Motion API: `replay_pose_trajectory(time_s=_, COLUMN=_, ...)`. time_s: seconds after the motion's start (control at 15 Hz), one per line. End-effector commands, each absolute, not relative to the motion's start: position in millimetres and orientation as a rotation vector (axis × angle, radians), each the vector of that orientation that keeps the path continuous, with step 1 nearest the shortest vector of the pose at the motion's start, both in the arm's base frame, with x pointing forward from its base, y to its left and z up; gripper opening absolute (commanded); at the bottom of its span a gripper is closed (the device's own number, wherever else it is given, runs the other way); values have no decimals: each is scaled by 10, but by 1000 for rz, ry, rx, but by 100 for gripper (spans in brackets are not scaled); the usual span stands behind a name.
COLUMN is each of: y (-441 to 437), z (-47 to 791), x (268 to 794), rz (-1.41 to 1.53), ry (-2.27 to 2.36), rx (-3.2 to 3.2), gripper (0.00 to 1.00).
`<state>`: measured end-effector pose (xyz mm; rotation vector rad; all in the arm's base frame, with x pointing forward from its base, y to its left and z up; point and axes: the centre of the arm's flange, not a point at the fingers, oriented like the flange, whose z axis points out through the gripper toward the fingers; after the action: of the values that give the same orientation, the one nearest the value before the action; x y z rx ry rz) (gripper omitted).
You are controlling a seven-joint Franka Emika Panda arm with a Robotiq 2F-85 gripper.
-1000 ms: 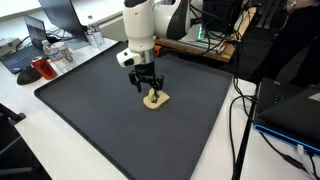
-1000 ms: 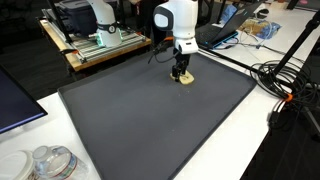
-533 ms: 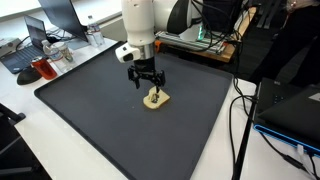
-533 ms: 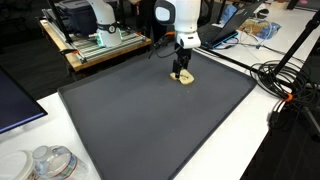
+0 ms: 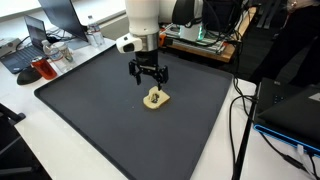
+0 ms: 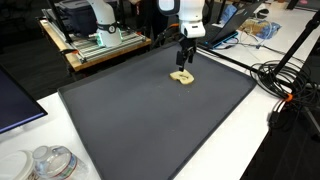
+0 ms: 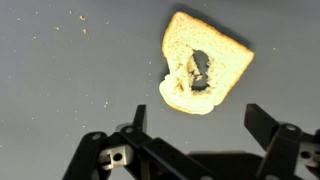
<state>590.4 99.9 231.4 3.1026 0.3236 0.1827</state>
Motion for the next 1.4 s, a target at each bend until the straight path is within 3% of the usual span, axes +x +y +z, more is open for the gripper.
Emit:
replay_pose_trajectory(time_s=0.0, y=1201, z=2475, x=5845, rz=196, ry=233, rx=3023, gripper=100)
replay_pose_trajectory(time_s=0.73, y=1998, z=2444, x=5688, rz=171, ry=90, rx=2874, gripper=100)
replay_pose_trajectory(time_s=1.33, y=1857, z=2531, x=5299, rz=342, ry=297, rx=2926, gripper=100)
